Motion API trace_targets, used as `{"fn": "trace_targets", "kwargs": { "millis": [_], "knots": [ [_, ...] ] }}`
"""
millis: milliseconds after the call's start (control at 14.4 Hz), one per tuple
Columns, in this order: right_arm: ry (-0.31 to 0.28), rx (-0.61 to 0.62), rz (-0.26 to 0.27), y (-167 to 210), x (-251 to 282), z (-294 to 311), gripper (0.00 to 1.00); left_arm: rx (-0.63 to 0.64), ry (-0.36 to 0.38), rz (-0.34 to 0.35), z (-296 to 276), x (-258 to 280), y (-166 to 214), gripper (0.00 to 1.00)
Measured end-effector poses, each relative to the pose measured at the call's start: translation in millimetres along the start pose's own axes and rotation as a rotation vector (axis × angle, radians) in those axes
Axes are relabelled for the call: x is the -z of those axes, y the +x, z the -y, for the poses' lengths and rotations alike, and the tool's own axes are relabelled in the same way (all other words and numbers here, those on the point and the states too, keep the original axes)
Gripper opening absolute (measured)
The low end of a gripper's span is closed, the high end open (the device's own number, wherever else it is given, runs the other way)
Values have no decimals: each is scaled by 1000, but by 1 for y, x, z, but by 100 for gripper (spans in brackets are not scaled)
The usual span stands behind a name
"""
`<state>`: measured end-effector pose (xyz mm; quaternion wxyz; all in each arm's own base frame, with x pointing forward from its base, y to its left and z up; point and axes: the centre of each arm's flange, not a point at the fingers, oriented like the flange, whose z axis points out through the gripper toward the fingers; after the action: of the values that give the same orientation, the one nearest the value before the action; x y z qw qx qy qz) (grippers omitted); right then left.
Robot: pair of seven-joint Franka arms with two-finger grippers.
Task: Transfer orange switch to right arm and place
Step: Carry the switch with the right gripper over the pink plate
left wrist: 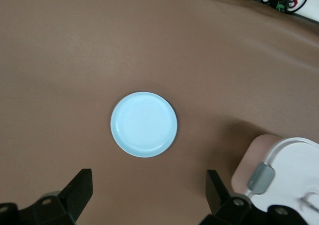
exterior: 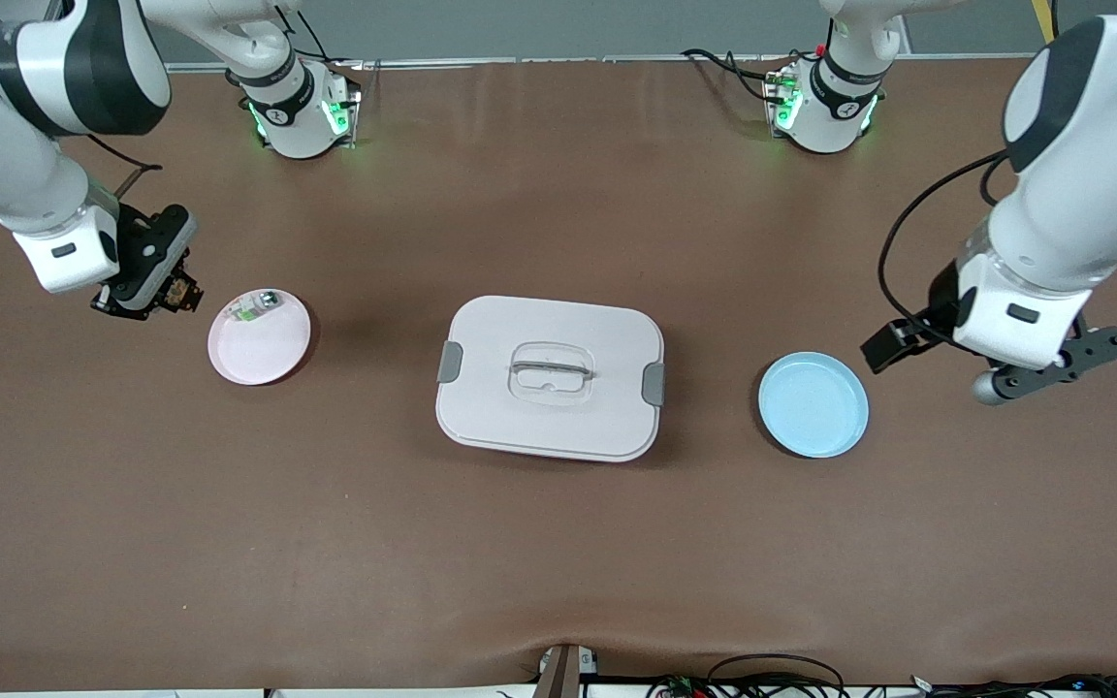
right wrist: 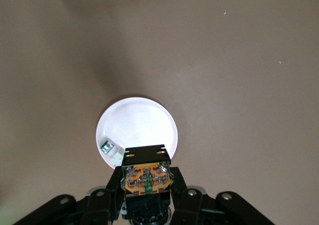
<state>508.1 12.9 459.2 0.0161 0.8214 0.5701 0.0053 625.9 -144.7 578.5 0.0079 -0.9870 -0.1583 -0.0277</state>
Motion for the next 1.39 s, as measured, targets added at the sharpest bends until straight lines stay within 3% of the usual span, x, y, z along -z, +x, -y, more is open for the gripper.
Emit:
{"fn": "trace_targets", "kwargs": {
  "millis": [485,901,1386],
  "knots": [
    [-42,64,-8,-20,-65,9,42,-90,8,-17,43,16,16,100],
    [-50,107,16,-20,-123,19,42,-206,58,-13,65,50,-2,100],
    [-50,134,24,-18,-170,25,42,-280,27,11,105,68,-22,100]
  ]
}}
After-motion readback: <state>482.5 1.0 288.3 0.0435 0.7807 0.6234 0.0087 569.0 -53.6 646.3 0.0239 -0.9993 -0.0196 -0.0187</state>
